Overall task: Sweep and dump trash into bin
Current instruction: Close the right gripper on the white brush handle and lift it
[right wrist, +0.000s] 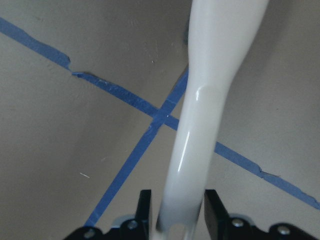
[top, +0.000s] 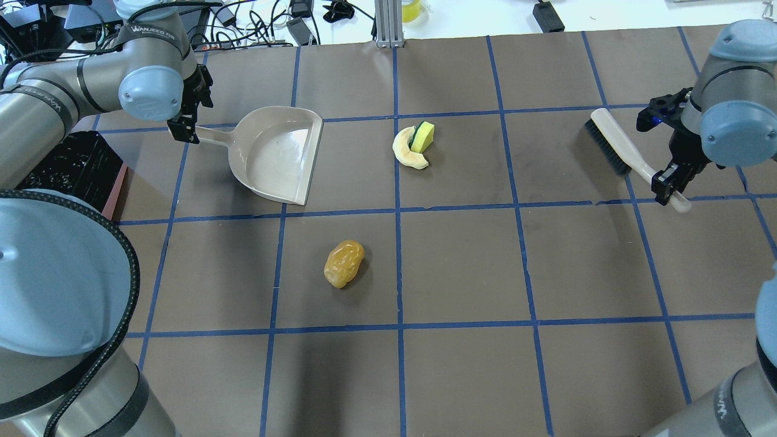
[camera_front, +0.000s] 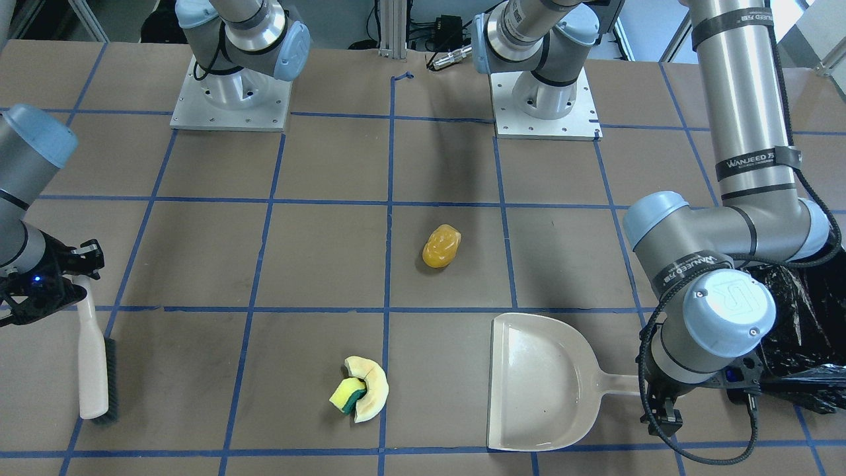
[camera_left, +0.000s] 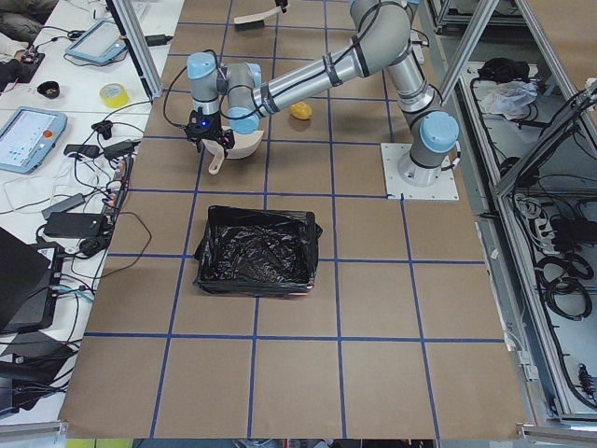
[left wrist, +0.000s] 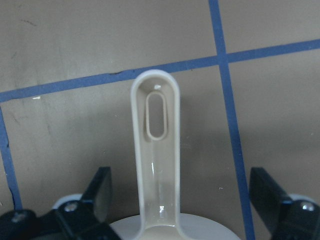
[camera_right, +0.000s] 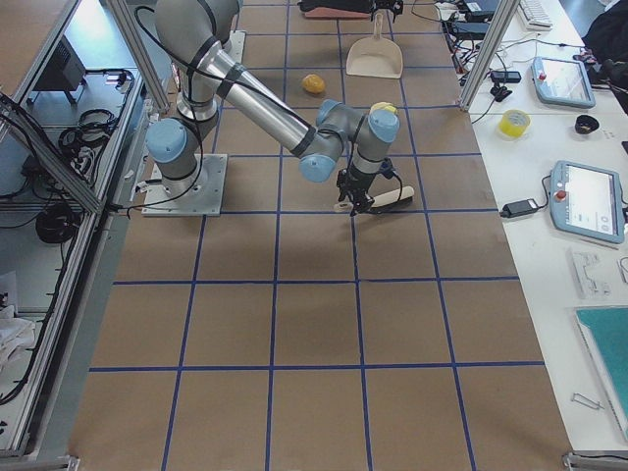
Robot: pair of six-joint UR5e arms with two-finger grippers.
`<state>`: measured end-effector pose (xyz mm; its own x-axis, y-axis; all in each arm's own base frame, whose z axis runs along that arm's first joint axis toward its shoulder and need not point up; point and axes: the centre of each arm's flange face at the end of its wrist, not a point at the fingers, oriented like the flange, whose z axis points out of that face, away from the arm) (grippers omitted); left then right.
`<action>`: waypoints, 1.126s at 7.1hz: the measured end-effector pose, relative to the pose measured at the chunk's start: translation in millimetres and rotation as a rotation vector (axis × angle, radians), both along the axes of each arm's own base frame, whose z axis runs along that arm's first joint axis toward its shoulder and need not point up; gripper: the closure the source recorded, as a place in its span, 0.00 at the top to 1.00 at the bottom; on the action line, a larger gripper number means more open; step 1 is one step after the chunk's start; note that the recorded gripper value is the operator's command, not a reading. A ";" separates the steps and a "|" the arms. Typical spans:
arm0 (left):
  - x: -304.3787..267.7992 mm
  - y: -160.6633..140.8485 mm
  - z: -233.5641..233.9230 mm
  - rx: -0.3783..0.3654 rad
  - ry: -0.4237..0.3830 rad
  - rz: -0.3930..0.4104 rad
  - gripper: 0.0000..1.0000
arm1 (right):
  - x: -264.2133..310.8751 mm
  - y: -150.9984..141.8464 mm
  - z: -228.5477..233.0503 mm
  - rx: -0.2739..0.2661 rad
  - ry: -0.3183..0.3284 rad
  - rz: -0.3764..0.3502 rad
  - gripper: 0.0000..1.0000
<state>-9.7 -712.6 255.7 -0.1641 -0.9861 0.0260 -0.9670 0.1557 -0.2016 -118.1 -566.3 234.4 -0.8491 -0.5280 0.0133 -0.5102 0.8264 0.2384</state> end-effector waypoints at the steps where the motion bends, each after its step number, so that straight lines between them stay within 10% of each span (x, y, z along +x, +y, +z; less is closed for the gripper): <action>1: 0.5 1.0 -2.9 0.007 -0.007 0.000 0.97 | 0.2 0.1 -0.1 0.001 0.000 -0.001 0.33; 4: -0.1 6.6 -16.7 0.036 -0.013 0.001 0.82 | -0.2 -0.4 1.2 -0.003 0.002 -0.005 0.30; 6: -0.1 6.8 -21.1 0.043 -0.012 -0.003 0.00 | 0.1 -1.8 9.9 -0.020 0.016 -0.046 0.29; 8: -0.9 7.8 -22.7 0.046 -0.007 -0.005 0.00 | 12.4 2.8 30.2 -0.039 0.062 -0.182 0.24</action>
